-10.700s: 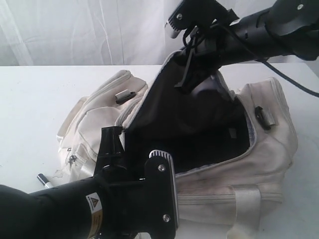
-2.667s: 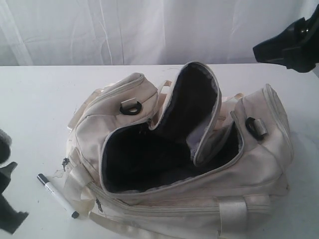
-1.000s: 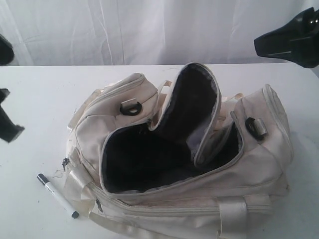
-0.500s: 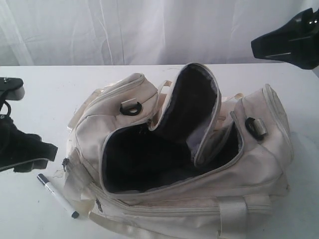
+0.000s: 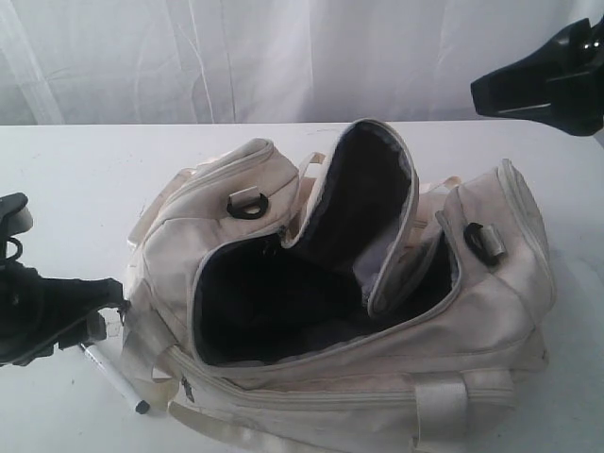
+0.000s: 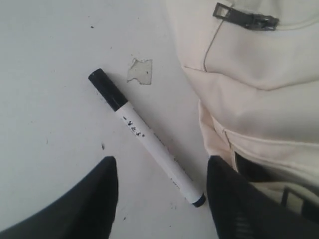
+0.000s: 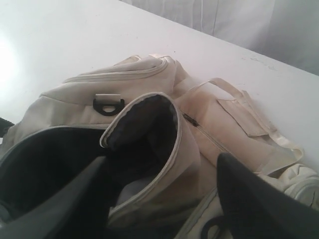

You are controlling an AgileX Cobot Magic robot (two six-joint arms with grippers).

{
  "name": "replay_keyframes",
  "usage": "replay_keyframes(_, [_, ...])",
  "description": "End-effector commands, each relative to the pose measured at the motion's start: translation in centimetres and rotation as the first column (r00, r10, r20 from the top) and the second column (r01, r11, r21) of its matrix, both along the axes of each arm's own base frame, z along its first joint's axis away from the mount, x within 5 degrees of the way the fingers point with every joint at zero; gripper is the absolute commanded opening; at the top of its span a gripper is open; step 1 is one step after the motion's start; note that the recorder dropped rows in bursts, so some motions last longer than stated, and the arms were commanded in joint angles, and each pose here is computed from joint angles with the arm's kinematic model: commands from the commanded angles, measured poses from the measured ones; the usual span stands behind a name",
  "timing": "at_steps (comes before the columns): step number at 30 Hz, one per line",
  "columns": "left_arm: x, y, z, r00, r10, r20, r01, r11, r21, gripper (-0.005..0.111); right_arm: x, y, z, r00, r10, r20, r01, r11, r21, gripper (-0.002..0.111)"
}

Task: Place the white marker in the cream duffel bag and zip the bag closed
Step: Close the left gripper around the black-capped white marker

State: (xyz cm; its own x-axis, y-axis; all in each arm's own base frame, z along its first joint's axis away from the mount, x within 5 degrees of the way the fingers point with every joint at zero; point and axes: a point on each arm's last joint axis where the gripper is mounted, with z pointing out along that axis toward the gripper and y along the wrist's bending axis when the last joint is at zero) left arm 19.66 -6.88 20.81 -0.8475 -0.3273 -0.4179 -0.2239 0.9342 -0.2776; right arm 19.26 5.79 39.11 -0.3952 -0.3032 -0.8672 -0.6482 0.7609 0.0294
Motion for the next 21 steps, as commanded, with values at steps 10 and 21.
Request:
replay_keyframes(10, [1.1,-0.4,-2.6,0.993,0.088,-0.077,-0.09,0.996,-0.026,0.058,-0.4,0.1,-0.1,1.0,0.022,-0.011,-0.022,1.0,0.002,0.058])
replay_keyframes(21, [1.8,-0.6,-4.2,0.983,0.133,-0.124,-0.136,0.991,-0.013,0.058,-0.4,0.1,-0.1,1.0,0.026,-0.015,-0.026,1.0,0.004,0.058])
